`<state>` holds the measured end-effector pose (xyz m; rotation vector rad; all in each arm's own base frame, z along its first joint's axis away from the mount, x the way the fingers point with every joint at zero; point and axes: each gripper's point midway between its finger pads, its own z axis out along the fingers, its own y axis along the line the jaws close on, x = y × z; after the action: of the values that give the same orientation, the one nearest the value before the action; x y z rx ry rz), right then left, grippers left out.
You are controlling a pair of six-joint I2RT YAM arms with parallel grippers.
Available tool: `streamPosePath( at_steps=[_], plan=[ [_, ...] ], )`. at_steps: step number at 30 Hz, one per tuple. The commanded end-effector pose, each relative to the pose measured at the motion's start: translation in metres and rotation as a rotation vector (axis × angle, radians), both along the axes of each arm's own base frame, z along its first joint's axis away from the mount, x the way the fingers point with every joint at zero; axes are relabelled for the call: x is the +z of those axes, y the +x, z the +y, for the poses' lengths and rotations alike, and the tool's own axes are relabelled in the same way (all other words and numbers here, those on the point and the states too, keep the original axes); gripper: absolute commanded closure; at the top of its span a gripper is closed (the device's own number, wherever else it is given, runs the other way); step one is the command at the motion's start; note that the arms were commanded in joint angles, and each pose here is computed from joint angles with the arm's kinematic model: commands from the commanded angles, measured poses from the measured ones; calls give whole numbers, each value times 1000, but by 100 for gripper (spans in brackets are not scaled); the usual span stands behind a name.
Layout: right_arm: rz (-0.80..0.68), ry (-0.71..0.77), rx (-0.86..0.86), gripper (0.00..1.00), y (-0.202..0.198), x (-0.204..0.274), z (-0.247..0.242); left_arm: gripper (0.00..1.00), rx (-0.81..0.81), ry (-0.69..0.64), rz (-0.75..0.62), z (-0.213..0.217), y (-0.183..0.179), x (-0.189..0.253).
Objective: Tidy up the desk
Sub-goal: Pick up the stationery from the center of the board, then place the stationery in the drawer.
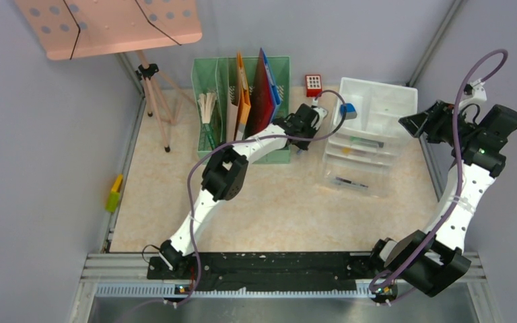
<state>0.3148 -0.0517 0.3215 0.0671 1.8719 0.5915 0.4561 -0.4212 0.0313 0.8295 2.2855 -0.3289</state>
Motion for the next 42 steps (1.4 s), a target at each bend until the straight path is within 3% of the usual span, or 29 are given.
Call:
streamPosePath(
  at_steps=[1, 9, 17, 29, 34, 42],
  plan=[
    [-47, -20, 12, 33, -3, 11, 2, 81, 18, 133, 71, 39, -12, -14],
    [-45, -28, 18, 32, -7, 13, 4, 100, 20, 74, 6, 33, -5, 36],
    [-50, -25, 25, 32, -8, 15, 6, 100, 21, -66, -23, 27, -19, 107],
    [-51, -35, 32, 32, -12, 19, 9, 100, -106, -252, 115, 31, -96, 152],
    [-58, -32, 31, 32, -10, 23, 8, 100, -218, -217, 89, 41, -137, 159],
    [-50, -23, 28, 32, -9, 19, 8, 100, -588, -37, -150, 11, -192, 162]
  ],
)
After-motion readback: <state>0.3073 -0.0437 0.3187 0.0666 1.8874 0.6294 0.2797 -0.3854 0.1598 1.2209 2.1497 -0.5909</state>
